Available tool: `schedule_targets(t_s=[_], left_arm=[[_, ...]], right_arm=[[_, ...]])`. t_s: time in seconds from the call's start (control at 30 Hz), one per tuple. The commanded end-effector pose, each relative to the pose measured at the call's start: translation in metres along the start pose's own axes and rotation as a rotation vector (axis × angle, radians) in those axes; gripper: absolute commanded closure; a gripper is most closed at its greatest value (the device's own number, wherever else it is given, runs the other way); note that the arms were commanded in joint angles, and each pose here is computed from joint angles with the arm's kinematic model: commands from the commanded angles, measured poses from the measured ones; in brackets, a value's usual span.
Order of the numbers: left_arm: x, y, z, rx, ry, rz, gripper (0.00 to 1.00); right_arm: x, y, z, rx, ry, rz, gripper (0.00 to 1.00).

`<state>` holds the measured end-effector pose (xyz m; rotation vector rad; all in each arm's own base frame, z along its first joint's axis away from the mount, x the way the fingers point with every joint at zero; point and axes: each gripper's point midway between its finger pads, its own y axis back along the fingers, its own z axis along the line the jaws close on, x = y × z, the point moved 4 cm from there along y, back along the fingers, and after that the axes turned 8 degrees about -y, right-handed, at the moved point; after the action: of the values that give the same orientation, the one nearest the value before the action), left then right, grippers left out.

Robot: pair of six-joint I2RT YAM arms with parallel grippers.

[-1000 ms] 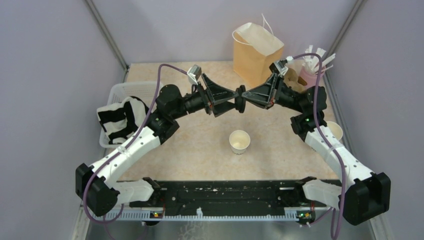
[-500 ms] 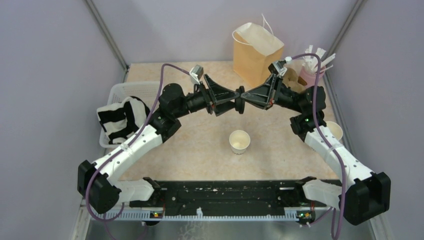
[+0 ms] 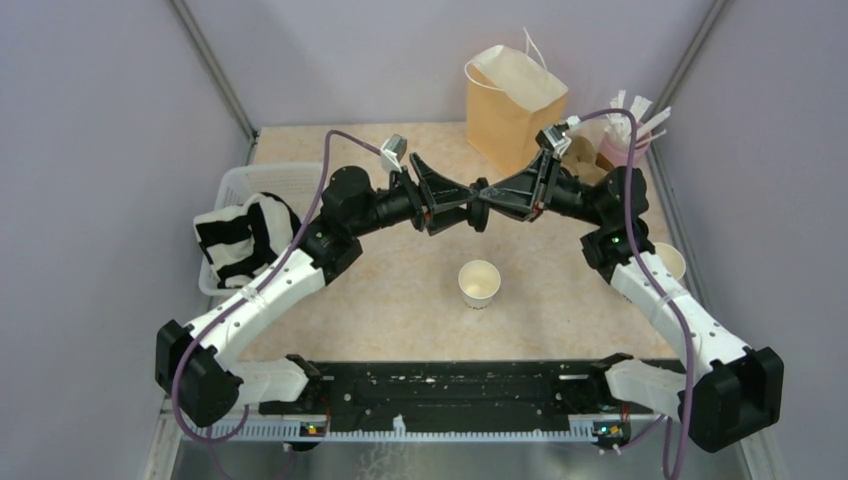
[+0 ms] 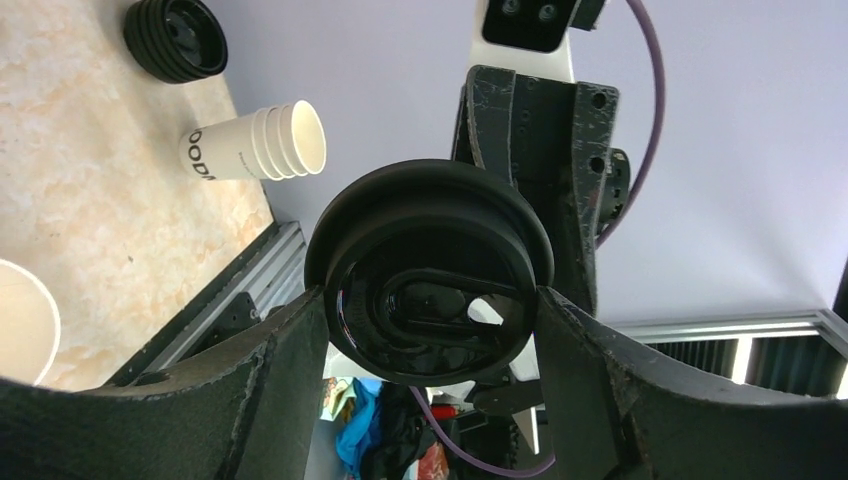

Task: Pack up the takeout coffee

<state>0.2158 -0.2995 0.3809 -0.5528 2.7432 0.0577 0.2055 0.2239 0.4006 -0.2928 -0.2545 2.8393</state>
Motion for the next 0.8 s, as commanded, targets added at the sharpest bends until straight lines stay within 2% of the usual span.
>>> schedule_targets(t_s=[0.0, 0.13, 0.23, 0.37, 0.47, 0.5, 0.67, 0.77], left_arm=[[-0.002, 0.003, -0.023, 0.058, -0.076, -0.007, 0.26], [-0.003, 0.004, -0.019, -0.002, -0.117, -0.001, 0.26], [-0.004, 0.005, -0.013, -0.072, -0.165, 0.013, 0.27], [-0.004, 0.009, 0.002, -0.192, -0.244, 0.039, 0.29], [0.001, 0.008, 0.016, -0.268, -0.285, 0.077, 0.33], [0.01, 0.002, 0.027, -0.347, -0.344, 0.124, 0.33], [0.031, -0.021, 0.055, -0.556, -0.501, 0.253, 0.33], [0.041, -0.031, 0.079, -0.705, -0.61, 0.323, 0.34]], right_arm=[[0.005, -0.002, 0.015, -0.01, 0.076, 0.003, 0.66], [0.001, -0.001, 0.01, 0.058, 0.094, -0.018, 0.45], [-0.007, 0.013, -0.017, 0.256, 0.085, -0.074, 0.33], [-0.018, 0.058, -0.051, 0.576, 0.119, -0.17, 0.24], [-0.021, 0.096, -0.061, 0.792, 0.19, -0.22, 0.21], [-0.018, 0.116, -0.064, 0.926, 0.268, -0.228, 0.21], [-0.014, 0.152, -0.062, 1.14, 0.375, -0.272, 0.2], [-0.008, 0.165, -0.059, 1.197, 0.409, -0.304, 0.2]])
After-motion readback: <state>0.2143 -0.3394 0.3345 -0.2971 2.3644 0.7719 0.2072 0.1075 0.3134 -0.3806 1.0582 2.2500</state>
